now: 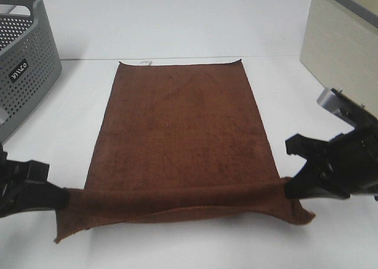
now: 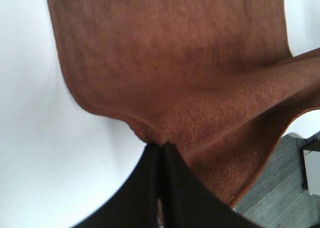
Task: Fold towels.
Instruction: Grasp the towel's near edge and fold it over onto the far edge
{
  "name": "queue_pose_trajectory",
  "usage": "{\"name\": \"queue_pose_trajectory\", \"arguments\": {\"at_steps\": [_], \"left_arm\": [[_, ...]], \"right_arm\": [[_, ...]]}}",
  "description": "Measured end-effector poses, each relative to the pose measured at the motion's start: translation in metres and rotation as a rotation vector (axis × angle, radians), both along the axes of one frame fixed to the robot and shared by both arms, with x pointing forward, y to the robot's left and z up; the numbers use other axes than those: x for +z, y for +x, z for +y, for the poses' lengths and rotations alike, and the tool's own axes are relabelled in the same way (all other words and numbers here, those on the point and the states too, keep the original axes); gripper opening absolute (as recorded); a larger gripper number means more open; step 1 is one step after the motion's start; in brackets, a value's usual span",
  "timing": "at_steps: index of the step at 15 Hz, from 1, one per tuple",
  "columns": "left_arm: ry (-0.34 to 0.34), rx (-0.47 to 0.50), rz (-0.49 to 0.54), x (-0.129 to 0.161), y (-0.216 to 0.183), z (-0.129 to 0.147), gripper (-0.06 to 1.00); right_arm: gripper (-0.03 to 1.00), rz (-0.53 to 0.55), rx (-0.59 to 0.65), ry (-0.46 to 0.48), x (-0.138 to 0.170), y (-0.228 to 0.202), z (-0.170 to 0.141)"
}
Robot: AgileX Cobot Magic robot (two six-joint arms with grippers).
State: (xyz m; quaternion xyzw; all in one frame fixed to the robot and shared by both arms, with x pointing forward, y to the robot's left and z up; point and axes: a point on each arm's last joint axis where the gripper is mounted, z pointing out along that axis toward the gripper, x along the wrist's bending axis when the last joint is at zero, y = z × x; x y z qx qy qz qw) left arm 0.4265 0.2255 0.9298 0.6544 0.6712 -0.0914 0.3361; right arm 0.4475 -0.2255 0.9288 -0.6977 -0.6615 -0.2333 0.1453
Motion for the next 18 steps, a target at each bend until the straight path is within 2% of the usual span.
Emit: {"name": "queue_pose_trajectory", "arguments": {"at_steps": [2,6,9,11,13,15,18], "left_arm": [[-0.002,0.006,-0.062,0.013,0.026,-0.003,0.00],[0.019,0.058,-0.097,0.014,0.088,-0.009,0.00],[0.001,0.092,-0.124,0.011,0.146,-0.017,0.00],[-0.022,0.131,-0.143,0.007,0.189,-0.022,0.00],[-0.030,0.139,-0.206,0.013,0.224,-0.027,0.00],[-0.013,0.180,-0.272,0.018,0.257,-0.027,0.00],[0.004,0.190,-0.354,0.014,0.300,-0.031,0.00]], "right_arm": [[0.00,-0.078,0.002,0.015,0.016,0.038,0.006],[0.00,-0.117,0.035,0.051,0.025,0.100,0.017],[0.00,-0.147,0.060,0.057,0.026,0.153,0.025],[0.00,-0.166,0.069,0.038,0.027,0.188,0.029],[0.00,-0.206,0.078,-0.006,0.030,0.229,0.031],[0.00,-0.242,0.073,-0.049,0.034,0.258,0.031],[0.00,-0.331,0.067,-0.083,0.032,0.298,0.034]]}}
